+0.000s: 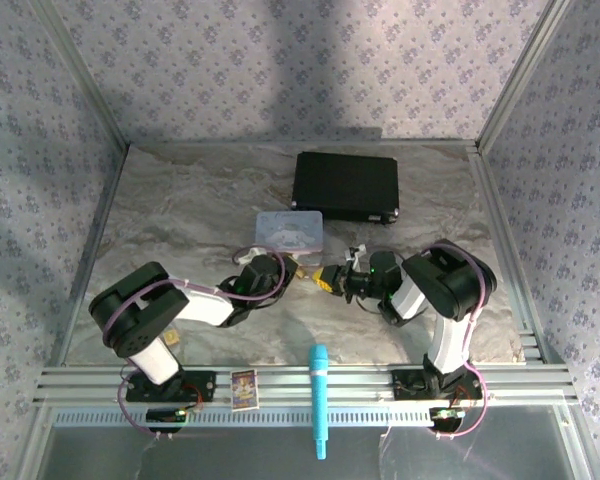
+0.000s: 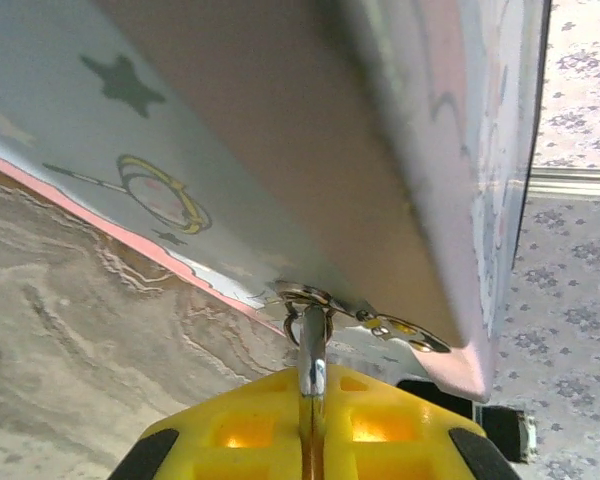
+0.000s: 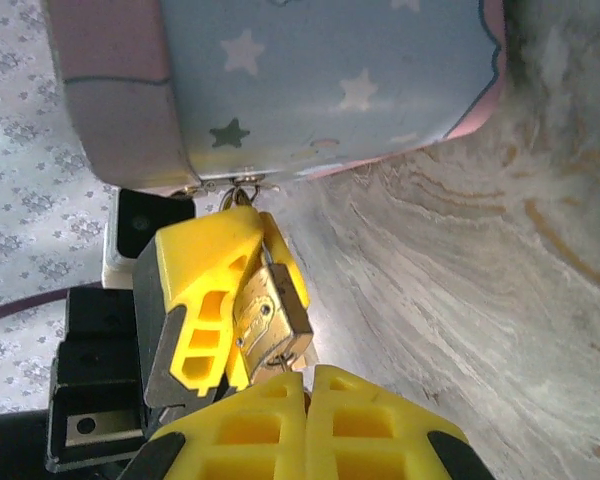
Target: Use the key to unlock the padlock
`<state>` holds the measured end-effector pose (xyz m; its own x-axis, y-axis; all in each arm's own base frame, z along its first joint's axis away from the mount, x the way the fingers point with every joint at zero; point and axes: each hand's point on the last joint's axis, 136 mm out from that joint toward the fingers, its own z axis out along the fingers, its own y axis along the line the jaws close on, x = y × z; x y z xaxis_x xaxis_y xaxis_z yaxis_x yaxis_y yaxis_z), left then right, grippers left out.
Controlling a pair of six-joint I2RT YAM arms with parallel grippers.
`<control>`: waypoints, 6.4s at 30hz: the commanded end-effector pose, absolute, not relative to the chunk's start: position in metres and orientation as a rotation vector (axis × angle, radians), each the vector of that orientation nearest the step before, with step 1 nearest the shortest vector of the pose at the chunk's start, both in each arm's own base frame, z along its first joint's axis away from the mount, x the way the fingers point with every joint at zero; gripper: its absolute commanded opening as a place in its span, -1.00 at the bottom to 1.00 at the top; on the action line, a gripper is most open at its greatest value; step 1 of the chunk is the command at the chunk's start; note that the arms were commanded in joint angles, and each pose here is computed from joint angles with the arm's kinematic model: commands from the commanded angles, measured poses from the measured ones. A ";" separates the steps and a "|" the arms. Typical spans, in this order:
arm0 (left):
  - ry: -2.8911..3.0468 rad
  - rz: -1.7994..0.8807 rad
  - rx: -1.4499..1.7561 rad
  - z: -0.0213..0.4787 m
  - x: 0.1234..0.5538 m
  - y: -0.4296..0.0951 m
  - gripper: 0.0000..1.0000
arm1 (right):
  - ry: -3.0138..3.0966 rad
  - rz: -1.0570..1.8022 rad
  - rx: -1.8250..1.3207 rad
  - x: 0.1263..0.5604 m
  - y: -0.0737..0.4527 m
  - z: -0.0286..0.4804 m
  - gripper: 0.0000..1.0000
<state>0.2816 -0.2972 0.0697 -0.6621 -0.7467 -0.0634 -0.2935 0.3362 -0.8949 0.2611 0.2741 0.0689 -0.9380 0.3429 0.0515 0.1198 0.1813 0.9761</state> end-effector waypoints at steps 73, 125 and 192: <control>2.013 -1.373 -0.955 0.141 0.219 -0.294 -0.30 | 2.196 1.459 0.277 0.236 0.298 0.127 -1.00; 2.093 -1.171 0.186 0.231 0.206 -0.287 -1.00 | 2.323 0.573 -0.183 0.238 0.179 0.151 0.90; 1.712 -1.570 0.634 0.284 0.164 -0.292 -1.00 | 1.673 1.701 -0.607 0.180 0.305 0.284 -0.55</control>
<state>0.1702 -0.2915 0.2750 -0.6423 -0.1014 -0.7597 0.7382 0.1848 -0.6488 0.1790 0.3032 0.2642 -0.7019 0.1064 -0.7043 -0.7008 0.0732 0.7096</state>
